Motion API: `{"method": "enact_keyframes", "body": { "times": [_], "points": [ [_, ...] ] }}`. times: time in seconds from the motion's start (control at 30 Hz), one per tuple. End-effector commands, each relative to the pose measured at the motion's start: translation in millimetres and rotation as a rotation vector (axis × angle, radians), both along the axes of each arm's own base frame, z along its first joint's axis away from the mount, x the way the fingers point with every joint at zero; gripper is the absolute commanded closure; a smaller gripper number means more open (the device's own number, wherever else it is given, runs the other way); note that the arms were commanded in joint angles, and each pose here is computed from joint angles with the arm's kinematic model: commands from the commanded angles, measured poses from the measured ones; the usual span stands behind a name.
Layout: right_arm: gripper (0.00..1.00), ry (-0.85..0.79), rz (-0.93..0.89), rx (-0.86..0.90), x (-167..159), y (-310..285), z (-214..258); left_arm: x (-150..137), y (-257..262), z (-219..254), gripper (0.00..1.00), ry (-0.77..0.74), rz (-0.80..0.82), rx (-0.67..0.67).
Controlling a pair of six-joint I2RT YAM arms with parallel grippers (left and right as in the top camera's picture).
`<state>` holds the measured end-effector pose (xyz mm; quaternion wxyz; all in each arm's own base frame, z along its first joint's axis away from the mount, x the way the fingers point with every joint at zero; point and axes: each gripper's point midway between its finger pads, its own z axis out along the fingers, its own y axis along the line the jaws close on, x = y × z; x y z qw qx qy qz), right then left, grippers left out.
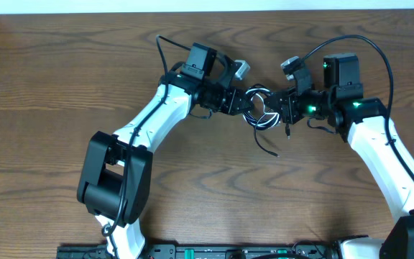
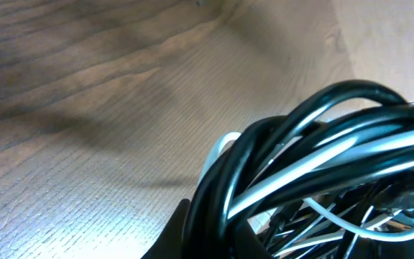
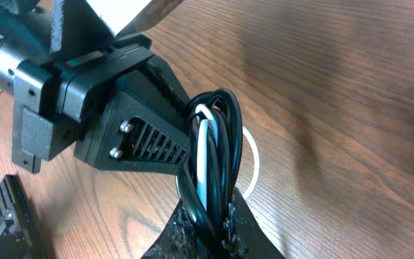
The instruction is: Untangle cables
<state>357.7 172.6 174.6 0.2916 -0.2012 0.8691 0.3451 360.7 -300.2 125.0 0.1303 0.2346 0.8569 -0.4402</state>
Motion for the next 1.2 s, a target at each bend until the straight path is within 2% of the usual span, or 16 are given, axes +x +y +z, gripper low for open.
{"method": "enact_keyframes", "body": {
  "times": [0.0,0.1,0.13,0.2,0.33,0.53,0.63,0.83,0.93,1.03,1.17],
  "points": [
    [0.95,-0.020,0.021,0.052,-3,4,16,0,-2,-17,0.93,0.014,0.041,0.076],
    [0.80,-0.003,-0.054,0.021,5,-9,11,18,21,-32,0.93,0.039,0.195,0.200],
    [0.71,0.009,-0.098,0.008,10,-16,8,22,28,-36,0.93,0.041,0.230,0.234],
    [0.62,0.026,-0.165,-0.011,16,-29,5,26,39,-41,0.93,0.037,0.270,0.282],
    [0.51,0.063,-0.287,-0.029,26,-49,0,33,52,-43,0.92,0.021,0.331,0.341],
    [0.51,0.077,-0.283,-0.018,24,-45,0,50,67,-33,0.92,-0.011,0.472,0.384],
    [0.53,0.078,-0.265,-0.019,21,-38,-1,60,68,-16,0.93,-0.042,0.534,0.354],
    [0.59,0.094,-0.211,-0.030,15,-17,-8,77,87,26,0.93,-0.065,0.783,0.306],
    [0.60,0.117,-0.182,-0.043,12,-6,-19,76,87,47,0.92,-0.068,0.818,0.257],
    [0.57,0.074,-0.040,-0.074,4,10,-31,70,89,66,0.92,-0.069,0.835,0.222],
    [0.51,0.004,0.089,-0.091,-1,24,-36,54,91,68,0.93,-0.023,0.815,0.234]
  ]
}}
